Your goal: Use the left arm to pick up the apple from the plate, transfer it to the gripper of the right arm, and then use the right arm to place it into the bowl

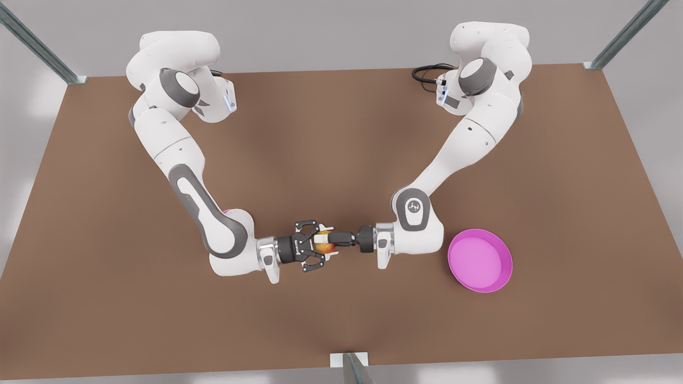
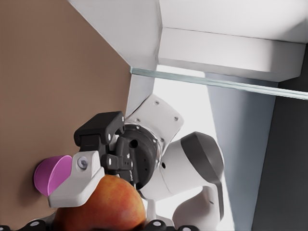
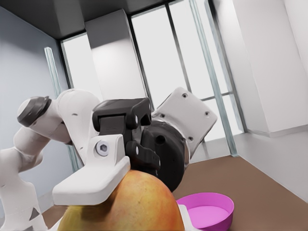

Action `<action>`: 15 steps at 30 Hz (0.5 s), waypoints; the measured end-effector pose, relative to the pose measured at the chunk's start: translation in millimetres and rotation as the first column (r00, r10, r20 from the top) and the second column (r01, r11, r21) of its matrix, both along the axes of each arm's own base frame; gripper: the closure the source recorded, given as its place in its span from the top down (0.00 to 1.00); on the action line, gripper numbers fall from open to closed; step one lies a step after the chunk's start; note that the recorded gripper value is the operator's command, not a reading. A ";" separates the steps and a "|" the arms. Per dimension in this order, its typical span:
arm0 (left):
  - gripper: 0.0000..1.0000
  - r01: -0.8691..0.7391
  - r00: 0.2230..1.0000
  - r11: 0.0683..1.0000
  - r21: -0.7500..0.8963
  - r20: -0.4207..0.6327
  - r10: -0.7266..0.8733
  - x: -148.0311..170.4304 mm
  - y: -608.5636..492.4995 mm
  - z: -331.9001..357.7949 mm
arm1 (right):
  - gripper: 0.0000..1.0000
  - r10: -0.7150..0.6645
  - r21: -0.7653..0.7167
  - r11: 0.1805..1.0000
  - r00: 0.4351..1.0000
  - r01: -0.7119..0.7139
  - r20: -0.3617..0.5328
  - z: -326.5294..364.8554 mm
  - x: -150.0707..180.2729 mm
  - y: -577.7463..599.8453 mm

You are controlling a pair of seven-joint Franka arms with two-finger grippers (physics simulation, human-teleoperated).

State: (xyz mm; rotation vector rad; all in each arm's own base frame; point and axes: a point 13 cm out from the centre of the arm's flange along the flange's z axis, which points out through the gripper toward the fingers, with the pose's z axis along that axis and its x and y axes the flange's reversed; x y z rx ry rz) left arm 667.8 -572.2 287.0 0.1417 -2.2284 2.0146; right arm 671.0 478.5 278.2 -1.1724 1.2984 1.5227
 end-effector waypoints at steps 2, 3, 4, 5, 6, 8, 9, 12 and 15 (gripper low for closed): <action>1.00 -0.002 1.000 1.000 -0.006 0.006 0.002 0.8 0.5 1.6 | 0.64 -0.001 0.000 1.000 1.000 0.001 0.002 -0.1 0.5 -0.8; 1.00 -0.002 1.000 1.000 -0.005 0.011 0.002 1.1 0.9 2.2 | 0.64 -0.001 0.001 1.000 1.000 0.001 0.003 -0.1 0.8 -1.4; 1.00 -0.003 1.000 1.000 -0.003 0.016 0.003 2.2 2.3 3.0 | 0.64 -0.001 0.001 1.000 1.000 0.001 0.004 0.0 0.9 -1.7; 1.00 -0.003 1.000 1.000 -0.001 0.020 0.003 3.1 3.7 3.3 | 0.64 -0.001 0.002 1.000 1.000 0.001 0.005 0.1 1.0 -2.1; 1.00 -0.003 1.000 1.000 0.002 0.024 0.003 4.0 4.9 3.2 | 0.64 -0.002 0.002 1.000 1.000 0.002 0.006 0.7 1.9 -4.3; 1.00 -0.008 0.999 1.000 0.011 0.035 0.008 9.0 11.7 2.0 | 0.64 -0.007 0.002 1.000 1.000 0.007 0.008 0.7 5.6 -13.5; 1.00 -0.020 0.999 1.000 0.014 0.041 0.019 16.6 21.7 2.2 | 0.64 -0.009 0.002 1.000 1.000 0.009 0.009 0.8 7.5 -18.5; 1.00 -0.062 0.997 0.998 0.017 0.055 0.061 49.6 75.1 7.1 | 0.64 -0.017 -0.002 1.000 1.000 0.017 0.018 1.1 16.2 -40.9; 1.00 -0.082 0.990 0.991 0.107 0.127 0.068 104.9 234.9 -5.7 | 0.64 0.001 -0.069 0.998 0.997 0.004 0.078 -2.4 27.6 -89.8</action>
